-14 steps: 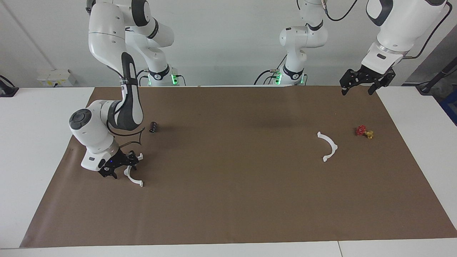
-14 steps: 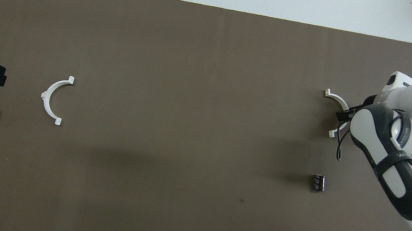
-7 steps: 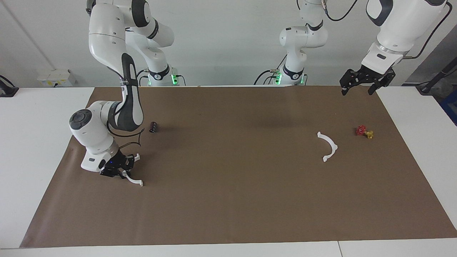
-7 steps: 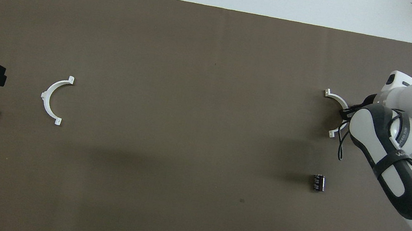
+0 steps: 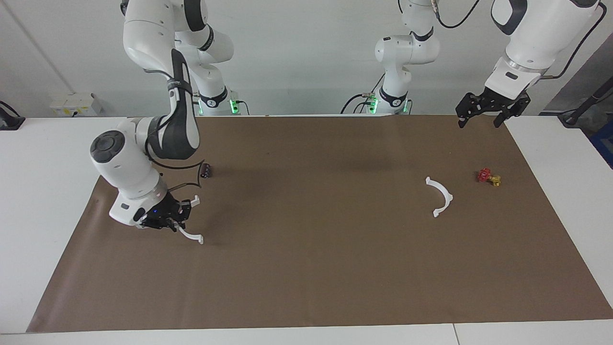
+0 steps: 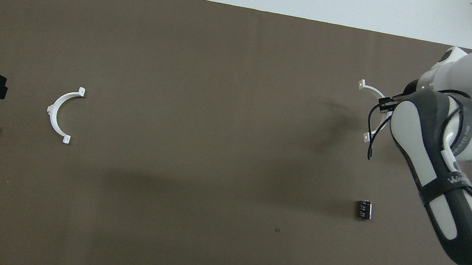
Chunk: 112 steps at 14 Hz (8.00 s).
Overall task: Assemble drain pipe with both arms
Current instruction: 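Carry the clamp half toward the table centre with the right gripper, then release the clamp half and withdraw the right gripper, then grasp the other white clamp half with the left gripper, then carry the clamp half toward the centred half with the left gripper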
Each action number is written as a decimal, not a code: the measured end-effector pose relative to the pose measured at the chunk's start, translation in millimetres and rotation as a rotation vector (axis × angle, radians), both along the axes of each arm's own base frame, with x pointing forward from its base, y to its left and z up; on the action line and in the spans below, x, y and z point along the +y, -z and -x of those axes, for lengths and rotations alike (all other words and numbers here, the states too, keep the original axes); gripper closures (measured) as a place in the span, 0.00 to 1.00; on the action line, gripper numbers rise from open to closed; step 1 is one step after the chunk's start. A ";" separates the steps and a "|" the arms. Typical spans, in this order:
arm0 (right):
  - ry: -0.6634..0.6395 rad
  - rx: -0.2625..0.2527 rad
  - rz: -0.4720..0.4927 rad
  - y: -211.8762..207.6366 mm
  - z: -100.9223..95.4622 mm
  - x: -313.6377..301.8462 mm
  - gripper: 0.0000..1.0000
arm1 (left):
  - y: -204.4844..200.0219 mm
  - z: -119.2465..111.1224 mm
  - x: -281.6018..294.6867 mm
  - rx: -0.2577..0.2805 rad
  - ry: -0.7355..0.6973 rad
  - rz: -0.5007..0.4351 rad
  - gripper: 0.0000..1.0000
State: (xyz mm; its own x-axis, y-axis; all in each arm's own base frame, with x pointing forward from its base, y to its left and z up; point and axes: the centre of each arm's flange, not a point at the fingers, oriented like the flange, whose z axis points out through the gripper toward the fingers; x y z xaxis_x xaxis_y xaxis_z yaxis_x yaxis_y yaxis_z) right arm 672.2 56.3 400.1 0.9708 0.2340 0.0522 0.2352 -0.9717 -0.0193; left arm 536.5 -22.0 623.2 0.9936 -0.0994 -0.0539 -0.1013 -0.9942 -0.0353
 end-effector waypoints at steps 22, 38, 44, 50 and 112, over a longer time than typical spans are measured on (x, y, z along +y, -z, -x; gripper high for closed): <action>0.140 -0.040 -0.020 92.9 110.9 361.1 0.79 | -0.1 0.1 0.0 0.000 0.000 0.000 0.00; 0.147 -0.032 0.040 104.5 100.8 332.4 0.70 | -0.1 0.1 0.0 0.000 0.000 0.000 0.00; 0.165 -0.081 -0.005 57.6 93.3 325.5 0.09 | 0.1 0.1 0.0 0.000 0.000 0.000 0.00; 0.268 -0.131 -0.032 -70.4 45.2 165.4 0.00 | 2.8 0.2 -0.2 0.005 0.000 0.000 0.00; 0.222 0.100 0.069 -210.7 122.8 -77.2 0.00 | 315.8 23.0 16.5 -0.181 -0.575 0.043 0.93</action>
